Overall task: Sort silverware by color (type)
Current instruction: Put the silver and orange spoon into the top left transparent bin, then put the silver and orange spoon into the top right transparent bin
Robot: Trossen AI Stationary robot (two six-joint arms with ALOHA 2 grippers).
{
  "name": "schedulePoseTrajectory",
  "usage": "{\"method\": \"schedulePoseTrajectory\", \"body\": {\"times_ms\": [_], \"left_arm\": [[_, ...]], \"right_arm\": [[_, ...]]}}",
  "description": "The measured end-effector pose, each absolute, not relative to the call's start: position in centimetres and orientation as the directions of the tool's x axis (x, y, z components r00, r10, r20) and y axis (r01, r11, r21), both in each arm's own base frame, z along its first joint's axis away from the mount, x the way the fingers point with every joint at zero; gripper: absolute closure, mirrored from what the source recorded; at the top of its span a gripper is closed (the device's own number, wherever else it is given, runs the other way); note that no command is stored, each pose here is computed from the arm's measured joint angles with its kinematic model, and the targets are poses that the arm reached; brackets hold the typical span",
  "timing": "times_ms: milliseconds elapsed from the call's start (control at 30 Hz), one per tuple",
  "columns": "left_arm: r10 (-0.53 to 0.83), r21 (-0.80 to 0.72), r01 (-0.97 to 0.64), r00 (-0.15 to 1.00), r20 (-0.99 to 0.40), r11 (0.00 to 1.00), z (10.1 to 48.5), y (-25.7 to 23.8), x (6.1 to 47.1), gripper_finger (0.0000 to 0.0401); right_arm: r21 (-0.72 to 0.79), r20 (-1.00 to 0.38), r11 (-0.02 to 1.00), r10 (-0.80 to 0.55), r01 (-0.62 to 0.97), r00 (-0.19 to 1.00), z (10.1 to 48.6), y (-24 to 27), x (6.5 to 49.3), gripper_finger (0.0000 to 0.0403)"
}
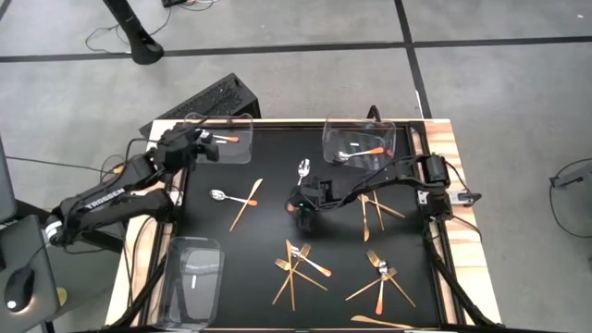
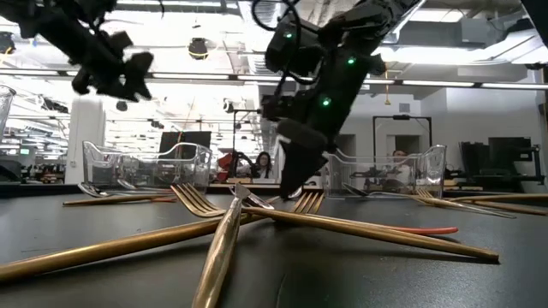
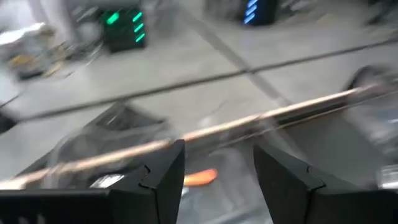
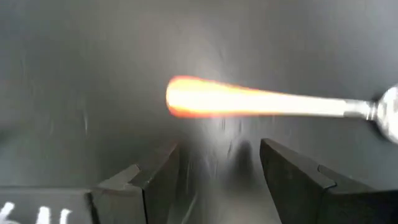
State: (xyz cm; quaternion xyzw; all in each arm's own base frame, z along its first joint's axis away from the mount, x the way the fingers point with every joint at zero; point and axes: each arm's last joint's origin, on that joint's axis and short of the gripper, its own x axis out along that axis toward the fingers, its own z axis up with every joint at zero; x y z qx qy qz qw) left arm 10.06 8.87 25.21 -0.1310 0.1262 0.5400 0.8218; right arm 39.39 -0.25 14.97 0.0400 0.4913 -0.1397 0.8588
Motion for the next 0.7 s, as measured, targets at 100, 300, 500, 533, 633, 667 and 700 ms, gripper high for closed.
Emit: {"method": "schedulePoseTrajectory", "body": {"times_ms": [100,300,500,533,633,667,700], "left_arm": [[0.818,-0.106,-0.857,0.513,-0.26,0.504,26.3,7.9,10.8,0.0229],[0.697,-0.1,-0.709,0.704,-0.137,0.698,27.4,6.2,13.3,0.023],[0.592,-0.046,-0.602,0.794,-0.14,0.797,26.5,4.9,17.2,0.023],[0.575,-0.039,-0.585,0.806,-0.14,0.81,26.2,4.7,18.0,0.023],[0.527,-0.011,-0.535,0.836,-0.149,0.845,25.1,3.9,20.2,0.023],[0.512,-0.003,-0.519,0.844,-0.157,0.855,24.7,3.6,20.8,0.023],[0.497,0.002,-0.504,0.852,-0.164,0.864,24.3,3.3,21.4,0.023]], "right_arm": [[-0.04,-0.844,0.948,-0.201,0.315,0.498,15.0,-0.3,38.0,0.0157],[0.052,-0.783,0.918,-0.206,0.393,0.586,15.4,-0.7,34.3,0.0157],[0.14,-0.625,0.929,-0.186,0.344,0.758,17.0,0.2,32.1,0.0157],[0.154,-0.593,0.931,-0.181,0.331,0.784,17.3,0.4,32.1,0.0157],[0.175,-0.552,0.94,-0.153,0.294,0.82,17.2,1.1,32.4,0.0157],[0.169,-0.554,0.95,-0.128,0.262,0.822,17.0,1.4,32.5,0.0157],[0.151,-0.568,0.963,-0.101,0.224,0.817,16.7,1.7,32.5,0.0157]]}}
